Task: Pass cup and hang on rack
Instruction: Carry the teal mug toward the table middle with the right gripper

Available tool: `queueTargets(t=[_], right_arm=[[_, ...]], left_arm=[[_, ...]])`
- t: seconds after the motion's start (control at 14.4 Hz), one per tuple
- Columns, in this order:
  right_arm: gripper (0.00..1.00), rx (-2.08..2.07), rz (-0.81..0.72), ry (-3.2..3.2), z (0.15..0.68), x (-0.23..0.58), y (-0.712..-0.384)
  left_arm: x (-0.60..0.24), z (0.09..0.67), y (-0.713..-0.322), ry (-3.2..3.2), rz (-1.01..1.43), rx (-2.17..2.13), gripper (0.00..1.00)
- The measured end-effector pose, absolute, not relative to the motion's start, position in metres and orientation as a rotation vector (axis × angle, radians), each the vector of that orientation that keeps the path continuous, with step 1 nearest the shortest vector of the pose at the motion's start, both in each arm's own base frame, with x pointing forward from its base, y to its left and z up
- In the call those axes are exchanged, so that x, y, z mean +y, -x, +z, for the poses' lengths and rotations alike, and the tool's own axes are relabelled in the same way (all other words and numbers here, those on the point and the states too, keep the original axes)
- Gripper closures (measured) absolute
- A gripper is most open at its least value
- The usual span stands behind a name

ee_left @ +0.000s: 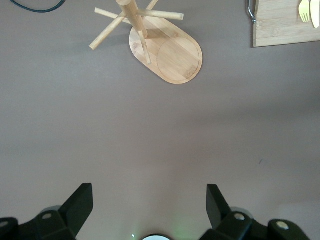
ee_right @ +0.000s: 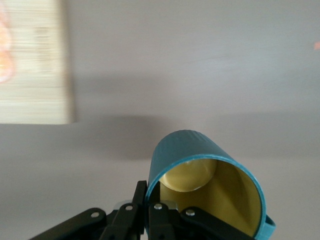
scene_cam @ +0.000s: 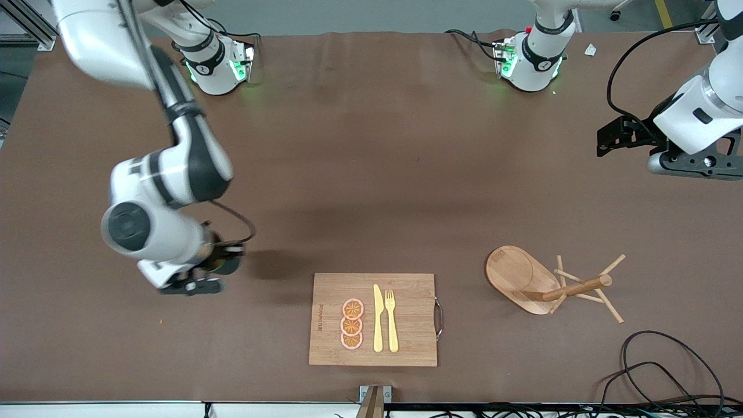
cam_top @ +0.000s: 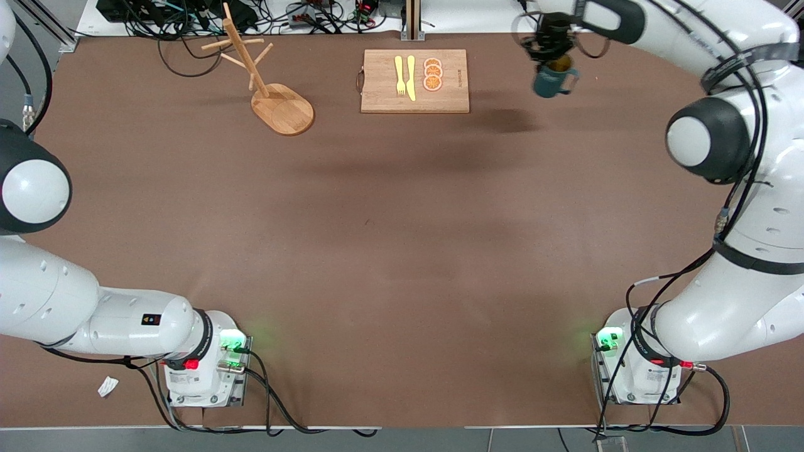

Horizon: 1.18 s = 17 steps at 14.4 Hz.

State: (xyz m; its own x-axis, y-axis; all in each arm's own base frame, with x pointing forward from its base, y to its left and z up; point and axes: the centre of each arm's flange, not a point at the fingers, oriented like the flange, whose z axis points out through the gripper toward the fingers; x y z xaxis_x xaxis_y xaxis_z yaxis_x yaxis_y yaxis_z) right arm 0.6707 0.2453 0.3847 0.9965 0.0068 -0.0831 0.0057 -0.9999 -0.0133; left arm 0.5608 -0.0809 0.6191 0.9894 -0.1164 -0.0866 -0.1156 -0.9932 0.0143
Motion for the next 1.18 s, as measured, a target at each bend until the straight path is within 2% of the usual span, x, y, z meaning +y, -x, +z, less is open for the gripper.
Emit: queueTargets(t=[0.35, 0.55, 0.76, 1.18], right_arm=[[0.96, 0.005, -0.034, 3.062, 0.421, 0.464, -0.575], [0.96, 0.014, -0.165, 2.952, 0.407, 0.552, -0.527], [0.96, 0.028, -0.183, 2.917, 0.365, 0.592, -0.505], [0.96, 0.130, -0.099, 2.962, 0.279, 0.625, -0.487]], left_arm=[[-0.081, 0.619, -0.561, -3.124, -0.137, -0.182, 0.00], [-0.081, 0.619, -0.561, -3.124, -0.137, -0.183, 0.00], [-0.081, 0.619, -0.561, -3.123, -0.137, -0.183, 0.00], [-0.081, 0.619, -0.561, -3.123, -0.136, -0.183, 0.00]])
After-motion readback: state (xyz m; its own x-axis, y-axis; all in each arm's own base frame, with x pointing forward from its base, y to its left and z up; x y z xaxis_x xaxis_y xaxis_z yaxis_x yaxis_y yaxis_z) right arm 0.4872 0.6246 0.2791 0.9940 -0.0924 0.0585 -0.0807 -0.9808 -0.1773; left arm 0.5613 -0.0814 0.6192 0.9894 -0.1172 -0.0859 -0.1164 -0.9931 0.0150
